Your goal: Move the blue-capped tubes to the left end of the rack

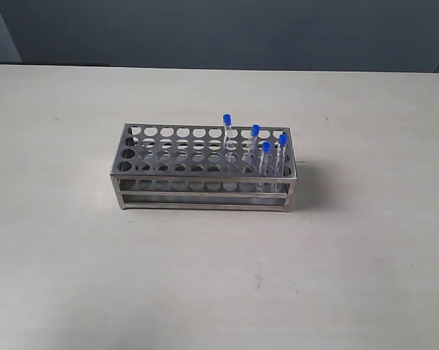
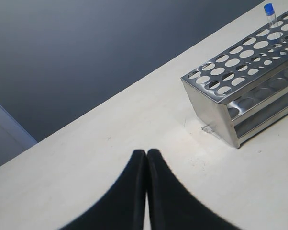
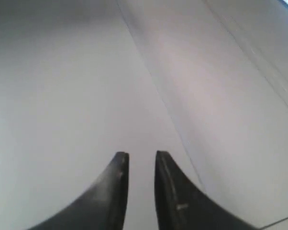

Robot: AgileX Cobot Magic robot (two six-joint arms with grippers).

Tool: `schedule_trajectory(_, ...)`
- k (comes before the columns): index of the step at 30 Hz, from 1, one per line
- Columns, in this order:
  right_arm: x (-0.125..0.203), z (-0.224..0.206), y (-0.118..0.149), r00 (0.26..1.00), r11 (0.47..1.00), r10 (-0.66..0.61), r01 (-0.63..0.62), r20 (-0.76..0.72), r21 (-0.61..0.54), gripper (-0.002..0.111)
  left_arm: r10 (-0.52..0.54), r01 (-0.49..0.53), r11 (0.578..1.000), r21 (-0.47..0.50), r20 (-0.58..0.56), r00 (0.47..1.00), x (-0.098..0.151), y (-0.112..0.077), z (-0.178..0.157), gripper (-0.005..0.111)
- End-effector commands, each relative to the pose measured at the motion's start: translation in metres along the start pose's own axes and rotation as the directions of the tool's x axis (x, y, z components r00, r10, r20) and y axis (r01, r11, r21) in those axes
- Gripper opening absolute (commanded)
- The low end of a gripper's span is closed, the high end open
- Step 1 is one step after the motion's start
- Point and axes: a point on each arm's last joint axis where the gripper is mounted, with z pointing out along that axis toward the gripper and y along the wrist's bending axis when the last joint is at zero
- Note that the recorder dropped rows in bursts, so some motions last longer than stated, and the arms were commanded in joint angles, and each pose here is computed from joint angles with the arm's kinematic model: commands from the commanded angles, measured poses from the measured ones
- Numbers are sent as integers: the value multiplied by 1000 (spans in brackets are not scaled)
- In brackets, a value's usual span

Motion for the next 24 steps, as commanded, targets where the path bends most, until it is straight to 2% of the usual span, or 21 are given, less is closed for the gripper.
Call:
schedule_trajectory(1, 19, 61, 32, 814, 970, -229, 145, -534, -195, 21, -3, 3, 1000, 3, 11, 1000, -2, 0, 0, 1)
schedule_trajectory(3, 47, 85, 37, 585, 948, -314, 146, -748, -283, 21, -1, 1, 1000, 2, 9, 1000, -2, 1, 0, 1)
schedule_trajectory(4, 61, 93, 38, 448, 925, -377, 141, -810, -353, 21, -1, 1, 1000, 2, 9, 1000, -2, 1, 0, 1)
schedule_trajectory(6, 92, 105, 44, 263, 905, -420, 54, -868, -422, 21, -1, 1, 1000, 2, 9, 1000, -2, 1, 0, 1)
schedule_trajectory(8, 117, 106, 53, 171, 891, -442, -29, -881, -452, 21, -1, 1, 1000, 2, 9, 1000, -2, 1, 0, 1)
schedule_trajectory(10, 150, 99, 69, 45, 858, -493, -139, -869, -494, 21, -1, 1, 1000, 2, 9, 1000, -2, 1, 0, 1)
schedule_trajectory(13, 201, 74, 95, -138, 782, -613, -249, -778, -572, 21, -1, 1, 1000, 2, 9, 1000, -2, 1, 0, 1)
schedule_trajectory(15, 228, 54, 111, -213, 750, -657, -284, -723, -598, 21, -1, 1, 1000, 2, 9, 1000, -2, 1, 0, 1)
schedule_trajectory(17, 253, 32, 130, -254, 696, -717, -327, -650, -640, 21, -1, 1, 1000, 2, 9, 1000, -2, 1, 0, 1)
schedule_trajectory(20, 282, 7, 151, -303, 652, -758, -373, -578, -660, 22, -1, 1, 1000, 2, 9, 1000, -2, 1, 0, 1)
schedule_trajectory(22, 298, -7, 162, -311, 630, -777, -397, -547, -668, 29, -1, 1, 1000, 2, 9, 1000, -2, 1, 0, 1)
schedule_trajectory(24, 313, -19, 170, -320, 620, -784, -412, -531, -667, 42, -1, 1, 1000, 2, 9, 1000, -2, 1, 0, 1)
